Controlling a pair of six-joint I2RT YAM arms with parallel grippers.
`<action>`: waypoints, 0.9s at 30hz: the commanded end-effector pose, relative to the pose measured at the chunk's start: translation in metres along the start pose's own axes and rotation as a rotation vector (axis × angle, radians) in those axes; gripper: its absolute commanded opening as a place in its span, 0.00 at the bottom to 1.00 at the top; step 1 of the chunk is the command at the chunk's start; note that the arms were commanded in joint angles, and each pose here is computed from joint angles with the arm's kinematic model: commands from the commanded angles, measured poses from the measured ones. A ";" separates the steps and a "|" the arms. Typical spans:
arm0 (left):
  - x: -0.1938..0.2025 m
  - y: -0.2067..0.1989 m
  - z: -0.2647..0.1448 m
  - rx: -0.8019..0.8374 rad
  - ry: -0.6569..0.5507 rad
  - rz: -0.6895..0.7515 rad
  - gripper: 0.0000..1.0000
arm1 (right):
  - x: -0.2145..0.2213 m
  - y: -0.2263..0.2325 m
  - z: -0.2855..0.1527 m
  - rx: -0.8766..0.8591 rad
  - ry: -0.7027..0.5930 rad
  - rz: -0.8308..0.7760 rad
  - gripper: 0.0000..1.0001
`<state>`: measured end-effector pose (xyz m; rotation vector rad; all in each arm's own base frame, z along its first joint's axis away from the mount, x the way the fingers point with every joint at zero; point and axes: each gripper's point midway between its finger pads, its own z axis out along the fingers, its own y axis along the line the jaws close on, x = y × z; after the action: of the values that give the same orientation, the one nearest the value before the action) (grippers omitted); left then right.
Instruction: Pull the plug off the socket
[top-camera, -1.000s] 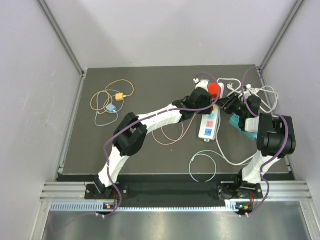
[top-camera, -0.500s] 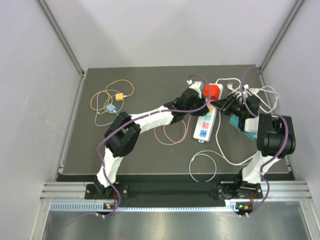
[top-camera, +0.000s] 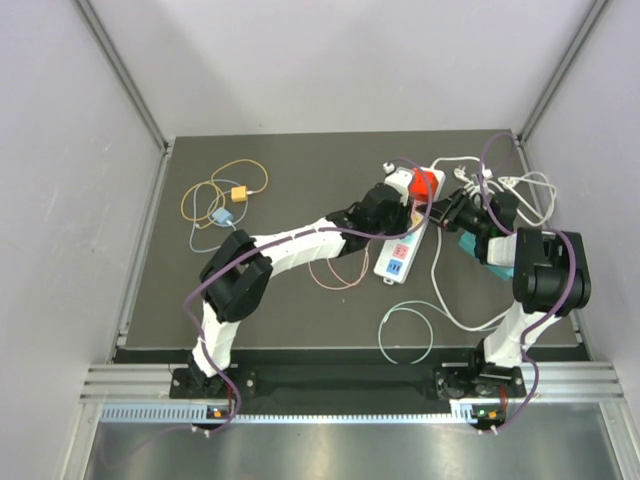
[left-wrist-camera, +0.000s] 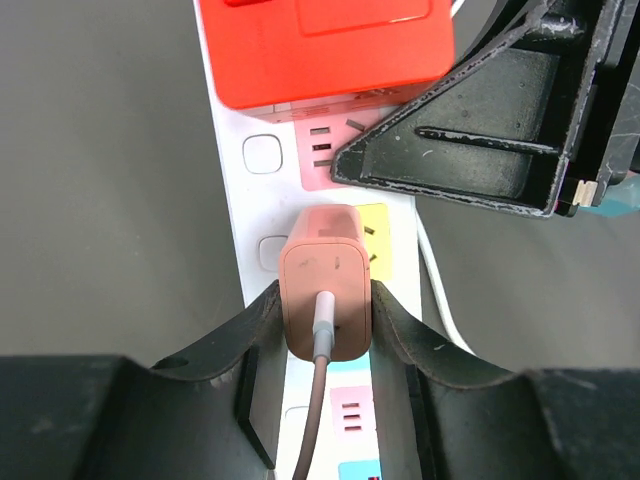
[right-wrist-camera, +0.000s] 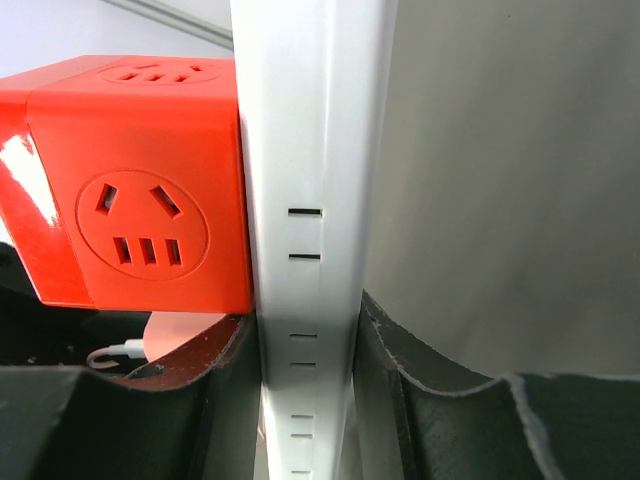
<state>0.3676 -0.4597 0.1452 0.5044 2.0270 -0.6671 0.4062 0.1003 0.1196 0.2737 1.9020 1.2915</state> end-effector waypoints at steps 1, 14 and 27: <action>-0.039 0.024 -0.030 -0.161 -0.024 0.105 0.00 | -0.052 -0.006 -0.009 0.066 -0.194 -0.134 0.00; -0.065 -0.010 -0.043 -0.010 0.051 -0.057 0.00 | -0.055 -0.006 -0.012 0.077 -0.203 -0.145 0.00; -0.138 0.179 -0.172 -0.571 -0.152 0.009 0.00 | -0.060 0.001 -0.016 0.046 -0.218 -0.125 0.00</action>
<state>0.4149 -0.3009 0.2219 0.2620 2.1325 -0.3415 0.4231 0.0639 0.1070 0.4397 1.8885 1.1397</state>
